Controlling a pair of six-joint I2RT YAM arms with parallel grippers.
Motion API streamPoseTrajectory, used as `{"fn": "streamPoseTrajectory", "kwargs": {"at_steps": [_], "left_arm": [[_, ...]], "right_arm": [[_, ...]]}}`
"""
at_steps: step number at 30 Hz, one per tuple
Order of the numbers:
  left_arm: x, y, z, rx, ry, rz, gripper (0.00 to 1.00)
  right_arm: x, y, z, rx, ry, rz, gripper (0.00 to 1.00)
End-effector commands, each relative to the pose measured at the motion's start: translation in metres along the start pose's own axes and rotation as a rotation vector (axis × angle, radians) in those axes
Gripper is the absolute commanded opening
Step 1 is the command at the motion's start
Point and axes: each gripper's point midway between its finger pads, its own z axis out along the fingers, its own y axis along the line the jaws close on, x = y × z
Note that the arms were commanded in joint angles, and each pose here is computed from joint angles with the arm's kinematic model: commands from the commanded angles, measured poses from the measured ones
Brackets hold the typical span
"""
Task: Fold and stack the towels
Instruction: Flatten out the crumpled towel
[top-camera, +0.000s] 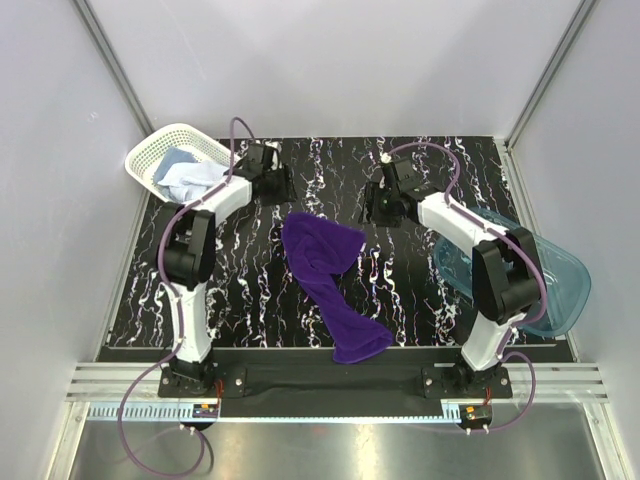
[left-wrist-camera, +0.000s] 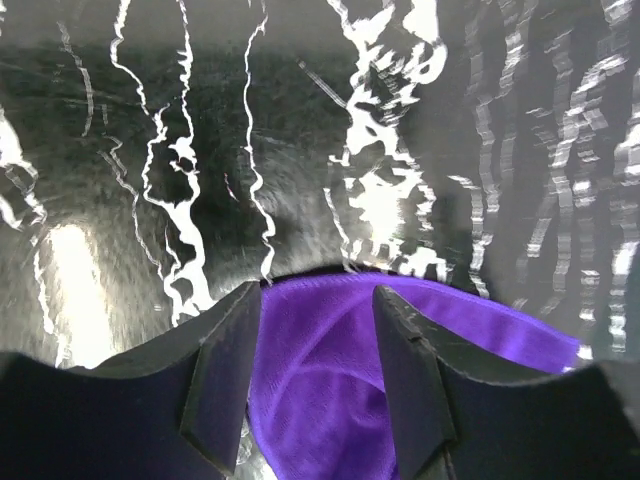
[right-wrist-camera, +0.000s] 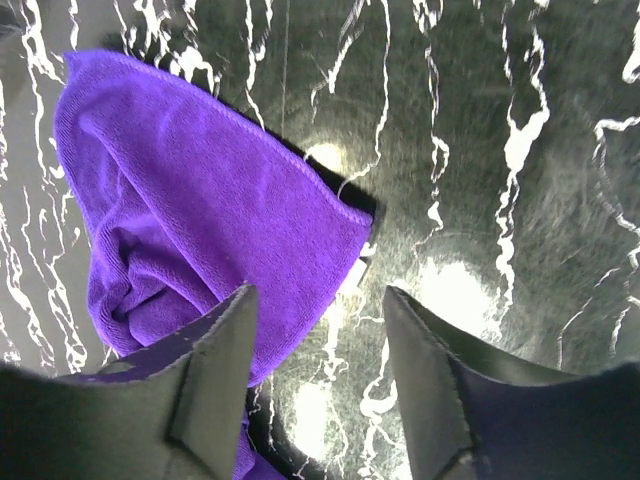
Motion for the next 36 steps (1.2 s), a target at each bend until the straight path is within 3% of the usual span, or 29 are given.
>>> {"fn": "streamPoseTrajectory", "kwargs": {"at_steps": [1,4,9,19,23,25,27,31,36], "left_arm": [[0.018,0.016,0.007,-0.05,0.11,0.039,0.53],[0.031,0.024,0.016,-0.073,0.132,0.021,0.52],[0.04,0.025,0.026,-0.075,0.16,0.011,0.5],[0.058,0.016,0.039,-0.078,0.203,0.037,0.44],[0.063,0.013,0.041,-0.074,0.216,0.035,0.27],[0.064,0.012,0.04,-0.072,0.225,0.026,0.09],[0.058,0.007,0.034,-0.071,0.222,0.032,0.0],[0.019,-0.005,0.0,-0.087,0.141,0.053,0.0],[-0.007,0.005,-0.079,-0.279,0.024,-0.023,0.0]], "right_arm": [[-0.004,0.007,-0.006,-0.057,-0.033,0.044,0.62],[0.005,0.006,0.011,-0.075,-0.015,0.068,0.61],[0.013,0.004,0.032,-0.092,0.017,0.083,0.51],[0.036,-0.017,0.054,-0.027,0.045,0.107,0.52],[0.042,-0.009,0.06,-0.085,0.053,0.124,0.5],[0.043,-0.007,0.064,-0.102,0.059,0.126,0.49],[0.036,-0.005,0.064,-0.108,0.038,0.117,0.42],[0.006,-0.008,0.045,-0.048,-0.036,0.049,0.12],[-0.011,-0.007,-0.006,0.071,-0.006,0.024,0.0]]}}
